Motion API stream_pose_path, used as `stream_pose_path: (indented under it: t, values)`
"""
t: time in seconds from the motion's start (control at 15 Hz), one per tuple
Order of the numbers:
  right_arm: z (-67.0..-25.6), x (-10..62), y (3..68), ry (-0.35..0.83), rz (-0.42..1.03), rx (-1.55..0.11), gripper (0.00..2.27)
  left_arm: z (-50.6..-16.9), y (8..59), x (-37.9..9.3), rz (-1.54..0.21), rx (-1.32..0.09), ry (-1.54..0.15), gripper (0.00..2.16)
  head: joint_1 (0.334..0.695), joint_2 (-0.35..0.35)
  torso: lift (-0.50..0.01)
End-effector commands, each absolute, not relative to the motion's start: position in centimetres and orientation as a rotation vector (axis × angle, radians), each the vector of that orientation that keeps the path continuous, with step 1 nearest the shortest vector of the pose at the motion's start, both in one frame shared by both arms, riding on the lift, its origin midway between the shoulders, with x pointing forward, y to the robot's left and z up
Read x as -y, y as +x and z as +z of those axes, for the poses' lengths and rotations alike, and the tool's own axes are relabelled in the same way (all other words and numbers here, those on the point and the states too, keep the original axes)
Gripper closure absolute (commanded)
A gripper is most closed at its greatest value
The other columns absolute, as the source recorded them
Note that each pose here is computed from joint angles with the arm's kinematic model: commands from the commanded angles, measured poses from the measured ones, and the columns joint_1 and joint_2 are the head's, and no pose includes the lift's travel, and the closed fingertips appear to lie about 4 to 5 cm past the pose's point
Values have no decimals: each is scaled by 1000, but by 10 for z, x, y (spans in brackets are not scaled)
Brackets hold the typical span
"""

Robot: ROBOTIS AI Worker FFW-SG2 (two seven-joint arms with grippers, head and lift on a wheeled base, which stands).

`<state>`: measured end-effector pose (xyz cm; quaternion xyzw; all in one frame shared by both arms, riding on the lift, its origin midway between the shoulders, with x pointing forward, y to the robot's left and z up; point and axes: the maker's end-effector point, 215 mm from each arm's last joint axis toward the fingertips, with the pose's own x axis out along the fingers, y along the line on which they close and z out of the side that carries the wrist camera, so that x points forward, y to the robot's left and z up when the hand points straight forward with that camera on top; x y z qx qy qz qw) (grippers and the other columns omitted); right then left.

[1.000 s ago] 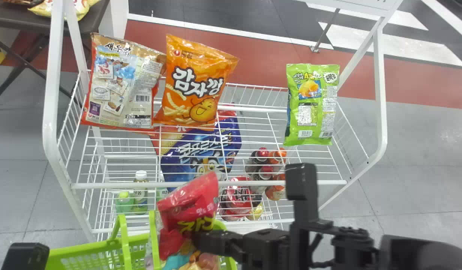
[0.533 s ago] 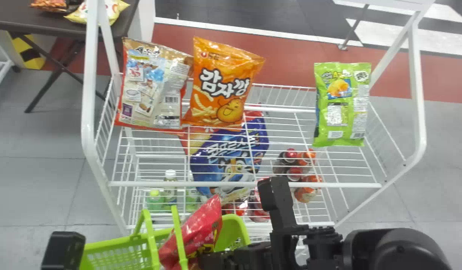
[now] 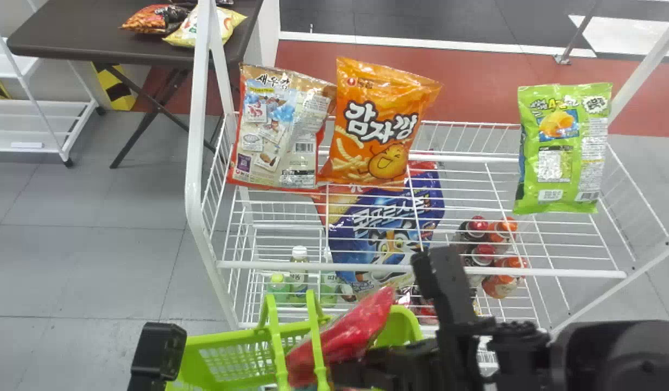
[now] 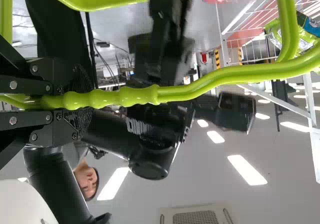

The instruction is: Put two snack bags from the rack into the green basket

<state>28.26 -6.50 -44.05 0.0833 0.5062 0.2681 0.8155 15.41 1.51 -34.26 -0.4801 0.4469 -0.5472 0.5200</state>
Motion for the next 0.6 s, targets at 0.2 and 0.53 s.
stream_pose_path:
  t: [0.2,0.53]
  values:
    - [-394,68,291,216,620,-976,93,-345,154,-15,-1303,-1078,-1144,1065,695,-169,-3]
    - [-390,40,265,209,700,-987,103,-345,155,-15,-1301,-1078,-1138,1065,695,-118,-3]
